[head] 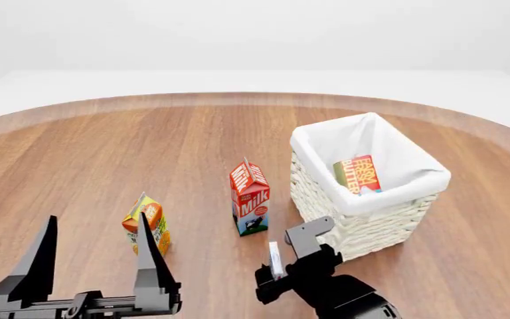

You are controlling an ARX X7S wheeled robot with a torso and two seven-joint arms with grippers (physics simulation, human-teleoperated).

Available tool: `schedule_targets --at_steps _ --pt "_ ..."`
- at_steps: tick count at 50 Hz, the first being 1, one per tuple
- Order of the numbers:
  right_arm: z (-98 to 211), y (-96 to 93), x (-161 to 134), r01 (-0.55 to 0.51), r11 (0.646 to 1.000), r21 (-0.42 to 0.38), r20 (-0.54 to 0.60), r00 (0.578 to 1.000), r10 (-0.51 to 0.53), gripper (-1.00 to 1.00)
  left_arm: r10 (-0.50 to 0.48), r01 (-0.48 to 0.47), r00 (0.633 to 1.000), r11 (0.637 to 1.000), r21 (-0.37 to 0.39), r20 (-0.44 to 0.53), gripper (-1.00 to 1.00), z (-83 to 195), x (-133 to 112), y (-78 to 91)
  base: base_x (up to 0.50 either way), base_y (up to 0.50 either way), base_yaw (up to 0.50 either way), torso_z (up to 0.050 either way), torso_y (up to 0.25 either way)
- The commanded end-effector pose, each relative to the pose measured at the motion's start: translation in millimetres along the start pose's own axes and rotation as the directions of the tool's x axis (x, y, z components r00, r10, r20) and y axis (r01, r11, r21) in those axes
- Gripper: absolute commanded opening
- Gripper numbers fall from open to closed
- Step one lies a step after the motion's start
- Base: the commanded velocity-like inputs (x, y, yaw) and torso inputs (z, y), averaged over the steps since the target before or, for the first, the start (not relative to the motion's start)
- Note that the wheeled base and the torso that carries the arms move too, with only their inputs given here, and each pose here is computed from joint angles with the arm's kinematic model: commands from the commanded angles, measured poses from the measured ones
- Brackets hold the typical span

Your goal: Pick up the cream cheese box and the butter, and put them in the basket.

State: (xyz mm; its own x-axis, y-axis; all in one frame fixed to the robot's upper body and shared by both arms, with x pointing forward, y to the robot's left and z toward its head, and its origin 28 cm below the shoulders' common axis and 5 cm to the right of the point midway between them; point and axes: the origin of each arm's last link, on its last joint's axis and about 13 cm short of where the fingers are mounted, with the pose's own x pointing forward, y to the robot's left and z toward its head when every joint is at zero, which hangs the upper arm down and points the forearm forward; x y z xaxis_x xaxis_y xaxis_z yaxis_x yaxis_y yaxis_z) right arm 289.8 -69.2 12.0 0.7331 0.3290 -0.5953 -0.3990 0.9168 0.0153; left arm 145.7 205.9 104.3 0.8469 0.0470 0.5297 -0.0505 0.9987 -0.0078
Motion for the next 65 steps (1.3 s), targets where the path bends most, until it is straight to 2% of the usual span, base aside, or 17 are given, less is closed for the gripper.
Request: schedule_targets --at_steps 1,2,3,31,43,51,65 --pt "-4.5 0.1 5.0 -0.012 1.0 -0.005 -0.05 0.999 0.011 1.0 0.0 0.0 1.0 1.0 -0.001 0.0 1.0 -0.5 -0.2 0.0 0.0 0.0 0.0 0.0 0.0" --pt "-4.8 0.1 5.6 -0.015 1.0 -0.002 -0.052 0.999 0.015 1.0 0.0 0.0 1.0 1.0 -0.001 0.0 1.0 -0.5 -0.2 0.0 0.0 0.0 0.0 0.0 0.0" --pt "-11.7 3.0 11.0 -0.048 0.998 -0.036 -0.093 0.995 0.045 -1.0 0.002 -0.002 1.0 1.0 -0.001 -0.001 1.0 -1.3 0.8 -0.2 0.0 0.0 0.0 0.0 0.0" --pt "-12.4 4.7 8.7 -0.077 0.996 -0.037 -0.084 0.994 0.073 -1.0 0.005 -0.005 1.0 1.0 -0.004 0.0 1.0 -1.4 2.6 -1.2 0.0 0.0 0.0 0.0 0.0" --pt "-1.8 7.9 -18.6 -0.059 0.997 -0.049 0.026 0.998 0.06 -1.0 0.006 -0.006 1.0 1.0 -0.004 -0.001 1.0 -1.0 0.8 0.4 0.0 0.0 0.0 0.0 0.0" --pt "0.5 8.2 -26.5 -0.059 0.997 -0.045 0.065 0.996 0.062 -1.0 0.006 -0.006 1.0 1.0 -0.004 -0.002 1.0 -1.2 0.4 0.5 0.0 0.0 0.0 0.0 0.0" --pt "13.5 6.6 -54.6 -0.038 0.998 -0.043 0.197 0.979 0.046 -1.0 0.005 -0.005 1.0 1.0 -0.002 -0.001 1.0 -0.9 1.6 0.1 0.0 0.0 0.0 0.0 0.0"
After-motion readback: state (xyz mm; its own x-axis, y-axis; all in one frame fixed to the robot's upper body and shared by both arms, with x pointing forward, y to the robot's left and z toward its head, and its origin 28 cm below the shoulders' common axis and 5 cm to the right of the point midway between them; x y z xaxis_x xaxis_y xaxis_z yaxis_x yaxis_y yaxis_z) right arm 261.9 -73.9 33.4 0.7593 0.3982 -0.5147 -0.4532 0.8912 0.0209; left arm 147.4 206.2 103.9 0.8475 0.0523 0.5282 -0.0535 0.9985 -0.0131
